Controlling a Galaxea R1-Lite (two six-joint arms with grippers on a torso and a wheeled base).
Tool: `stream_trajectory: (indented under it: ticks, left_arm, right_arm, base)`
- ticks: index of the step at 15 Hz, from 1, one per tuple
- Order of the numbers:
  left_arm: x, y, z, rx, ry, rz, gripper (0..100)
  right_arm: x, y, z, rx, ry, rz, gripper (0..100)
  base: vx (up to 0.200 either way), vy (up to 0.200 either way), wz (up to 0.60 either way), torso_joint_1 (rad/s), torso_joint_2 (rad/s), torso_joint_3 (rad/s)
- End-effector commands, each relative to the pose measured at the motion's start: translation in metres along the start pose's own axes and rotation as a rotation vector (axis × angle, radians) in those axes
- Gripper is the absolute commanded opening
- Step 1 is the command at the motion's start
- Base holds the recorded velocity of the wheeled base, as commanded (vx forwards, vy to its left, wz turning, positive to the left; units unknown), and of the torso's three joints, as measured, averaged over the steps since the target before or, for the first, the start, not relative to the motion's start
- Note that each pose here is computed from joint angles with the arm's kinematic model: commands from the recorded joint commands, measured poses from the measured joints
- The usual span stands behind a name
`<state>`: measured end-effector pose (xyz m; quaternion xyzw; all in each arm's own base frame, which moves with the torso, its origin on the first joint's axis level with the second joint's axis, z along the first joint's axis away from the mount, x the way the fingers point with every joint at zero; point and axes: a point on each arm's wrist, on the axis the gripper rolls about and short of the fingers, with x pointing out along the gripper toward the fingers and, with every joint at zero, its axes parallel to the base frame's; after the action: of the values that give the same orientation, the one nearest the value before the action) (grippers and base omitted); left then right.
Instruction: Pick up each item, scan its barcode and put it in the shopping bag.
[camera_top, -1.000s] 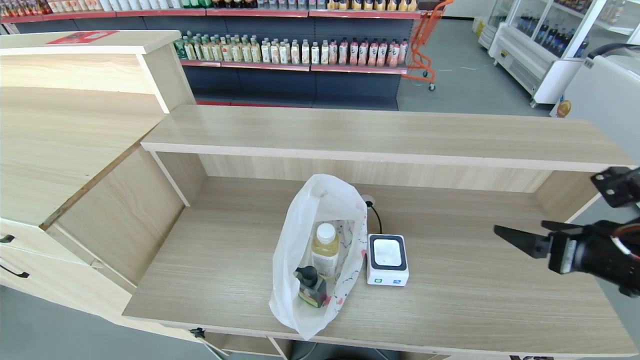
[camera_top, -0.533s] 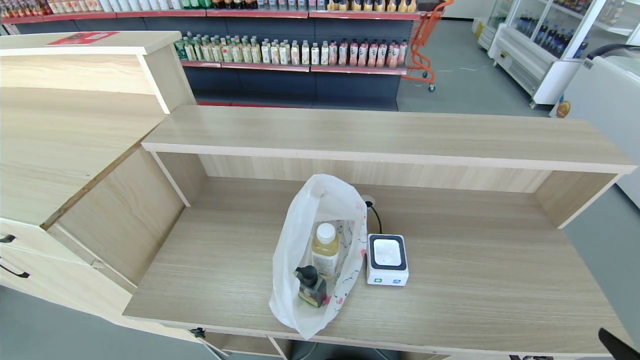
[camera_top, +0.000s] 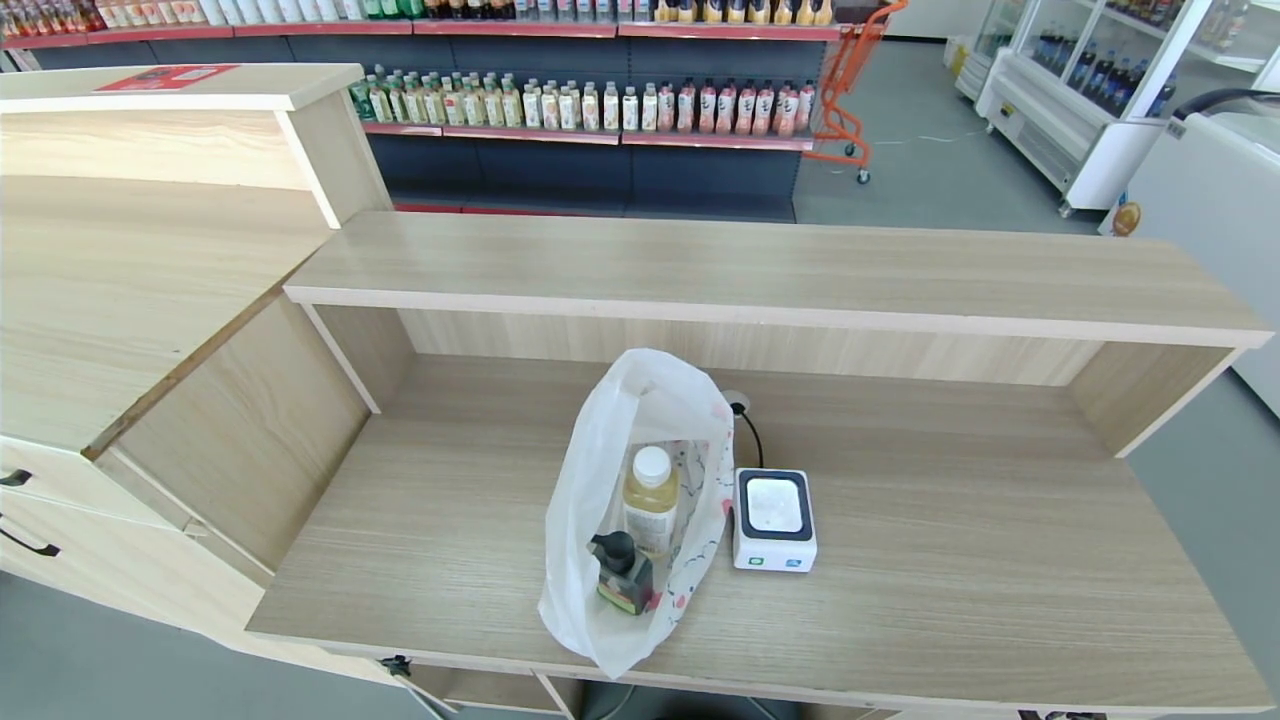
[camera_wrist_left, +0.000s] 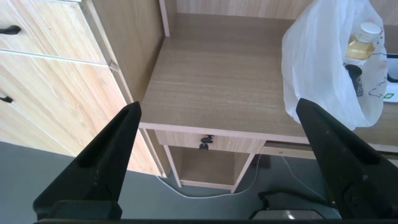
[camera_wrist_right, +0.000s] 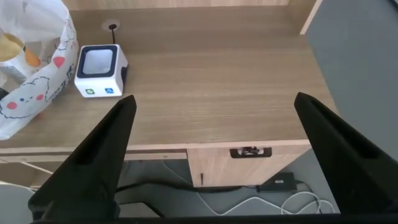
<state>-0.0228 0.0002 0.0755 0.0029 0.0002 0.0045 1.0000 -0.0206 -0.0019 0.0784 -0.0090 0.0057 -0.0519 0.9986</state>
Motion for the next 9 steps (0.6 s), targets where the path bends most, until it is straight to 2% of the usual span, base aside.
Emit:
stream_trajectory:
  ticks: [1,5,6,9]
  left_arm:
    - [0.0,0.0,0.0,0.0,0.0,0.0,100]
    - [0.0,0.0,0.0,0.0,0.0,0.0,100]
    - [0.0,0.0,0.0,0.0,0.0,0.0,100]
    - [0.0,0.0,0.0,0.0,0.0,0.0,100]
  right_arm:
    - [-0.0022,-0.0002,-0.0008,0.003,-0.029,0.005,100]
    - [-0.0022,-0.0003,-0.0012,-0.004,-0.026,0.002,100]
    - [-0.0022,-0.0003,-0.0012,-0.004,-0.026,0.004,0]
    - [-0.0022,-0.0003,-0.0015,0.009,-0.023,0.004,0]
  base:
    - [0.0,0.0,0.0,0.0,0.0,0.0]
    - [0.0,0.0,0.0,0.0,0.0,0.0]
    - [0.0,0.0,0.0,0.0,0.0,0.0]
    - [0.0,0.0,0.0,0.0,0.0,0.0]
